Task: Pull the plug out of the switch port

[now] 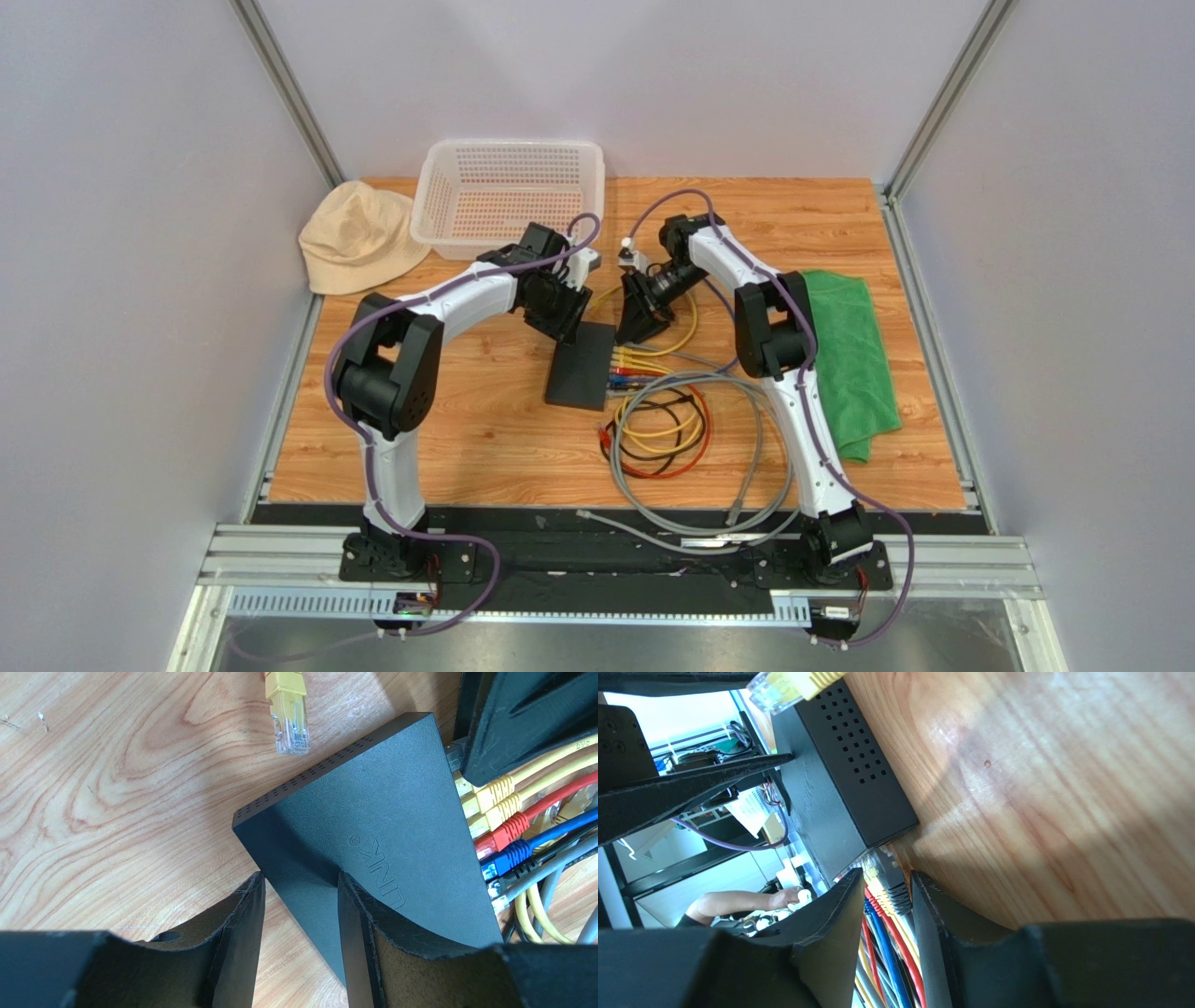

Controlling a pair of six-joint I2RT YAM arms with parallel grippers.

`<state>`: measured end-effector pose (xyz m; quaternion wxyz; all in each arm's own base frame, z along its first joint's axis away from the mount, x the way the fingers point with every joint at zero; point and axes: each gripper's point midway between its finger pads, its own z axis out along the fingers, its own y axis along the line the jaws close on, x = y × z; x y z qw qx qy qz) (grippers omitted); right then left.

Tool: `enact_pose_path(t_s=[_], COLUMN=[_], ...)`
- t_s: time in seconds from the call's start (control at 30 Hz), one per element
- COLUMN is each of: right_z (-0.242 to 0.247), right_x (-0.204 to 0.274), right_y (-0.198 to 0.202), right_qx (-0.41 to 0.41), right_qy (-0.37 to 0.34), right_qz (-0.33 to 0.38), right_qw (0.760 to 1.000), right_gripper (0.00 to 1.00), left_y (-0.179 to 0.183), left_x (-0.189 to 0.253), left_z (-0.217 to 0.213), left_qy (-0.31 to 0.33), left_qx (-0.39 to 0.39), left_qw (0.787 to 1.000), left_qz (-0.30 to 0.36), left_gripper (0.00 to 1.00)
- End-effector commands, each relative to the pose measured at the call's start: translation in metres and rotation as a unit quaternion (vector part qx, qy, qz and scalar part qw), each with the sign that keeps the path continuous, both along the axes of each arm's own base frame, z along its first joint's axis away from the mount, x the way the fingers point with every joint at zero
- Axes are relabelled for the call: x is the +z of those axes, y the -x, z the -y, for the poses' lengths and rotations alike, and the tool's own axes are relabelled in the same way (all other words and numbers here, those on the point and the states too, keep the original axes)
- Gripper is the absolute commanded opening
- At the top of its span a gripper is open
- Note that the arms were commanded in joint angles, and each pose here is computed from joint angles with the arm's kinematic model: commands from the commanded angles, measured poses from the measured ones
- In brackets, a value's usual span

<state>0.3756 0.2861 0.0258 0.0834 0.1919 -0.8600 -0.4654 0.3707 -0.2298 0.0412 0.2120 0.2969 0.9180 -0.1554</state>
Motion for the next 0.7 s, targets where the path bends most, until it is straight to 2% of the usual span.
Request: enact_pose_path(t_s=[0.0,0.1,0.43,0.47,0.5,0.57,0.6,0.67], right_z=[-0.013,-0.011,-0.016,-0.018,-0.017,-0.013,-0.010,-0.003], right_x=[-0.048,-0.060,-0.065,-0.066,-0.065,-0.069,-0.069,-0.071], right_y=[-0.009,-0.010,-0.010,-0.009,-0.008,-0.008,-0.007,-0.005], right_qx=[0.016,0.010,0.001,0.005,0.005,0.010,0.013,0.016], right_qy=[0.044,0.093,0.159,0.165,0.173,0.208,0.219,0.244], right_qz=[0.049,0.057,0.075,0.080,0.083,0.099,0.103,0.109], right_qw=[0.998,0.994,0.984,0.983,0.981,0.973,0.970,0.964], right_gripper=[0.34,0.31,0.32,0.29,0.19,0.09,0.01,0.00], left_y=[0.022,0.022,0.024,0.023,0.023,0.023,0.023,0.023], left_x=[-0.021,-0.021,-0.022,-0.022,-0.022,-0.022,-0.021,-0.022], left_z=[0.004,0.005,0.005,0.005,0.006,0.006,0.005,0.005], left_qy=[-0.026,-0.025,-0.025,-0.025,-0.024,-0.024,-0.025,-0.025], left_qx=[-0.037,-0.039,-0.040,-0.040,-0.040,-0.040,-0.040,-0.040], left_qw=[0.998,0.998,0.998,0.998,0.998,0.998,0.998,0.998], left_qz=[-0.032,-0.032,-0.035,-0.033,-0.034,-0.034,-0.033,-0.034], left_gripper=[0.50,0.50,0.50,0.50,0.50,0.50,0.50,0.50])
